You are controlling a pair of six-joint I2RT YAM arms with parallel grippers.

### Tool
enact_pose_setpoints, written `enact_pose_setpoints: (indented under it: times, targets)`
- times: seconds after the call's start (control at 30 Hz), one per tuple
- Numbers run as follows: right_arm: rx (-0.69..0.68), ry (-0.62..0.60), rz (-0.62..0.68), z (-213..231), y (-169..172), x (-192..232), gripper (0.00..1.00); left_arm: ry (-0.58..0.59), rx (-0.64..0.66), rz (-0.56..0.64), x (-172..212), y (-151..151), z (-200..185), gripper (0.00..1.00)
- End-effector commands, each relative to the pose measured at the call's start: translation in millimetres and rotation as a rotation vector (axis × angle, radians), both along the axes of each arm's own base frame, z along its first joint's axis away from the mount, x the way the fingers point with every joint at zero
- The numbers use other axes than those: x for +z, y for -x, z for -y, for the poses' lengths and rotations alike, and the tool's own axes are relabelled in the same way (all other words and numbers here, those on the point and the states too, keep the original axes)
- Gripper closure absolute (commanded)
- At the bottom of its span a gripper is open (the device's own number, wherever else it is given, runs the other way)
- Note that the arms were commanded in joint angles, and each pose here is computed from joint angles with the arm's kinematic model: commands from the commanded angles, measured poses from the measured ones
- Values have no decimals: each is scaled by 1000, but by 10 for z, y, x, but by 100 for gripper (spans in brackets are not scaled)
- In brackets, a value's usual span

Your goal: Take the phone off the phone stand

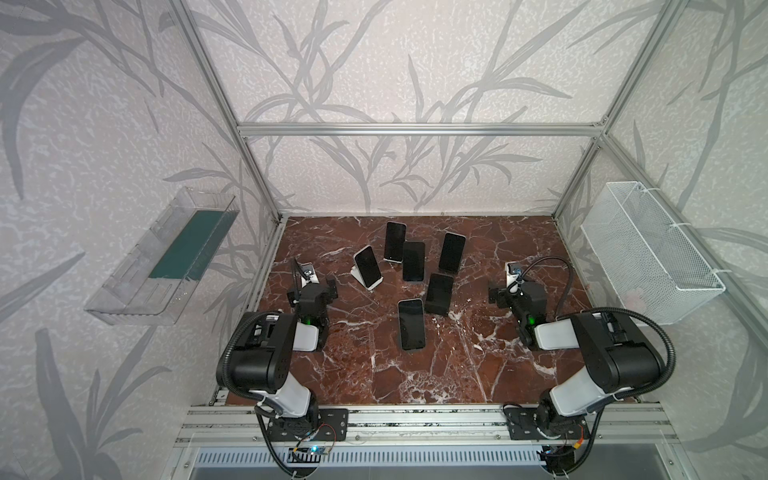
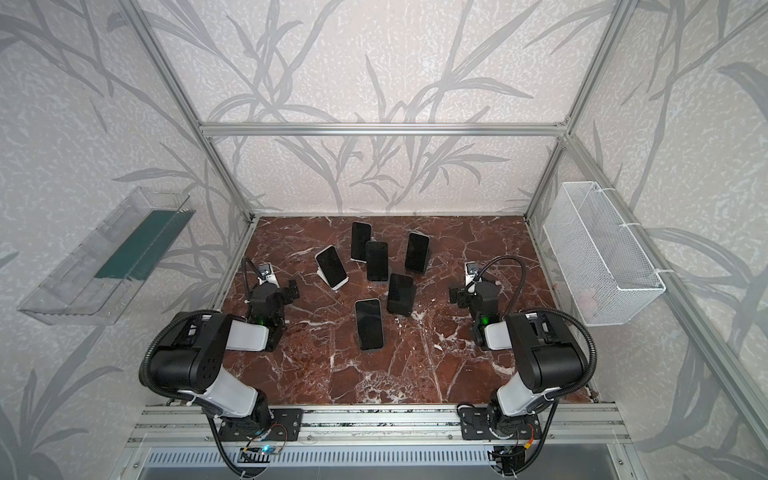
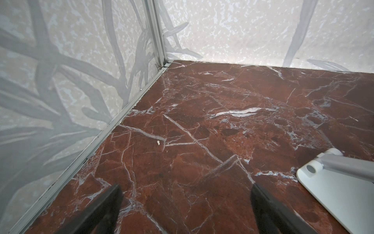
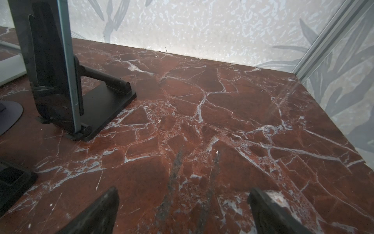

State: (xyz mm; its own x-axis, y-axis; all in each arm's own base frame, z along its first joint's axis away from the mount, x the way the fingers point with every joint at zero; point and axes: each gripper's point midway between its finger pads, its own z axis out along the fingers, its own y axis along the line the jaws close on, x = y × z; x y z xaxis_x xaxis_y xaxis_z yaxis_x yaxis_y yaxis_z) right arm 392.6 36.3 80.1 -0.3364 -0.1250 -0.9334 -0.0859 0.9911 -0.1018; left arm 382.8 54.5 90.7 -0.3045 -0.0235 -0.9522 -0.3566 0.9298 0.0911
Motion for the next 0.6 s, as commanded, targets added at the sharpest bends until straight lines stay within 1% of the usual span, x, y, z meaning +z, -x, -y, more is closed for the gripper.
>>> enact_pose_setpoints:
  times: [0.0, 0.57]
  targets:
    - [4, -4, 41, -10, -58, 133, 1, 4, -1, 26, 95, -46, -1, 1]
    - [12, -14, 38, -8, -62, 134, 1, 18, -13, 21, 87, -58, -5, 1]
